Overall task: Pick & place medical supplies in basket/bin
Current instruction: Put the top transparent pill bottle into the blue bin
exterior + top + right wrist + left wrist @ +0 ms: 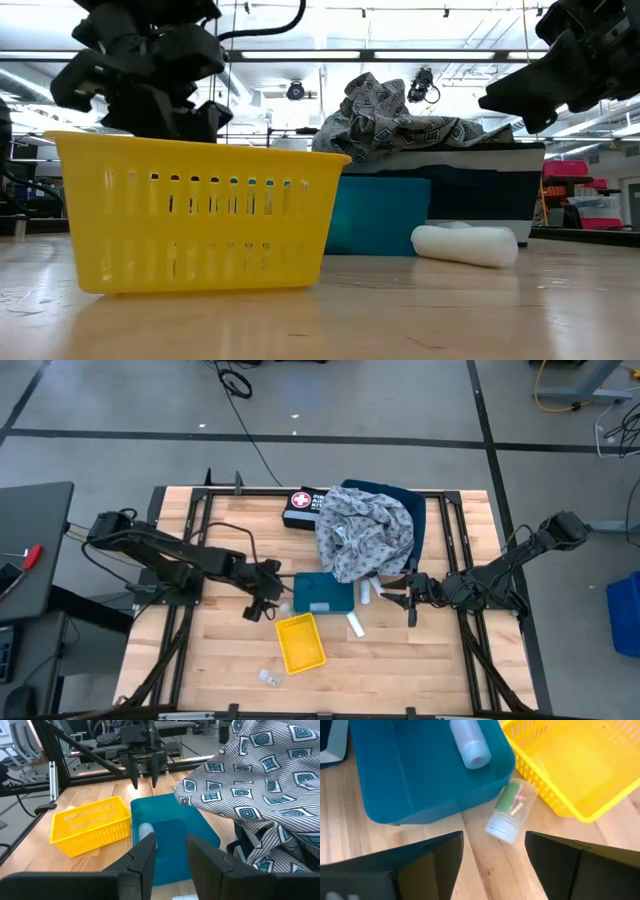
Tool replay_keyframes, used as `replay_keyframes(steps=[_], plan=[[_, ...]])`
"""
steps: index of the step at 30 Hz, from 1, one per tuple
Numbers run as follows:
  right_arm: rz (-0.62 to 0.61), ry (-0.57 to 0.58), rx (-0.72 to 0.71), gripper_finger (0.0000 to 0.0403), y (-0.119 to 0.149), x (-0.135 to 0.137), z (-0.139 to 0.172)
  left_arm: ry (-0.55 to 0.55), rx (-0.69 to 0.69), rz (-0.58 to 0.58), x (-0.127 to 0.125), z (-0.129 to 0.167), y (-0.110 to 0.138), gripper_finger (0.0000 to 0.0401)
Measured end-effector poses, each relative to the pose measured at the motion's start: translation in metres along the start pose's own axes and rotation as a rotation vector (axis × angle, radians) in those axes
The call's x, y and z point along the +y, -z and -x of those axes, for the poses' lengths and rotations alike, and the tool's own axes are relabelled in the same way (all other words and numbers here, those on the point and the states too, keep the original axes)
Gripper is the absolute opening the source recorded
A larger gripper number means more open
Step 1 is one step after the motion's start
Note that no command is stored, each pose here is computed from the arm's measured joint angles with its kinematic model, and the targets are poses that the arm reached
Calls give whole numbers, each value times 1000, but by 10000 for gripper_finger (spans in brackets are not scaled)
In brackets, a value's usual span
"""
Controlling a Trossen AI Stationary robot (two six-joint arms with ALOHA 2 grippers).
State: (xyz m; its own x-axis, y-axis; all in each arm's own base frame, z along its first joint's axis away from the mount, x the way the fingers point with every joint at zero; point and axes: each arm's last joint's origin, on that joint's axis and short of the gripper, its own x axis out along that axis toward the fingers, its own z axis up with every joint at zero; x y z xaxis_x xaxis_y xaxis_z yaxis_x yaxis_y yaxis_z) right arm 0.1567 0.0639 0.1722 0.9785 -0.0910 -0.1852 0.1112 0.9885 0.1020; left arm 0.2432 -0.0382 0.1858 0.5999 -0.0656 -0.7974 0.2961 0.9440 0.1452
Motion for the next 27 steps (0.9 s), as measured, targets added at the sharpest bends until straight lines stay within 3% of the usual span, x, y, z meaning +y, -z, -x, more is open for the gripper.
replay_keyframes(steps=[5, 11, 19, 27], plan=[[-2, -4, 1, 114, 0, 0, 0, -18, 25, -32, 1, -10, 1, 258], [-1, -14, 4, 114, 0, 0, 0, 34, 59, -36, -2, -24, 5, 288], [2, -18, 4, 114, 0, 1, 0, 57, -4, -65, -9, -35, -2, 291], [1, -18, 2, 114, 0, 1, 0, 88, 26, -34, -10, -48, -4, 292]])
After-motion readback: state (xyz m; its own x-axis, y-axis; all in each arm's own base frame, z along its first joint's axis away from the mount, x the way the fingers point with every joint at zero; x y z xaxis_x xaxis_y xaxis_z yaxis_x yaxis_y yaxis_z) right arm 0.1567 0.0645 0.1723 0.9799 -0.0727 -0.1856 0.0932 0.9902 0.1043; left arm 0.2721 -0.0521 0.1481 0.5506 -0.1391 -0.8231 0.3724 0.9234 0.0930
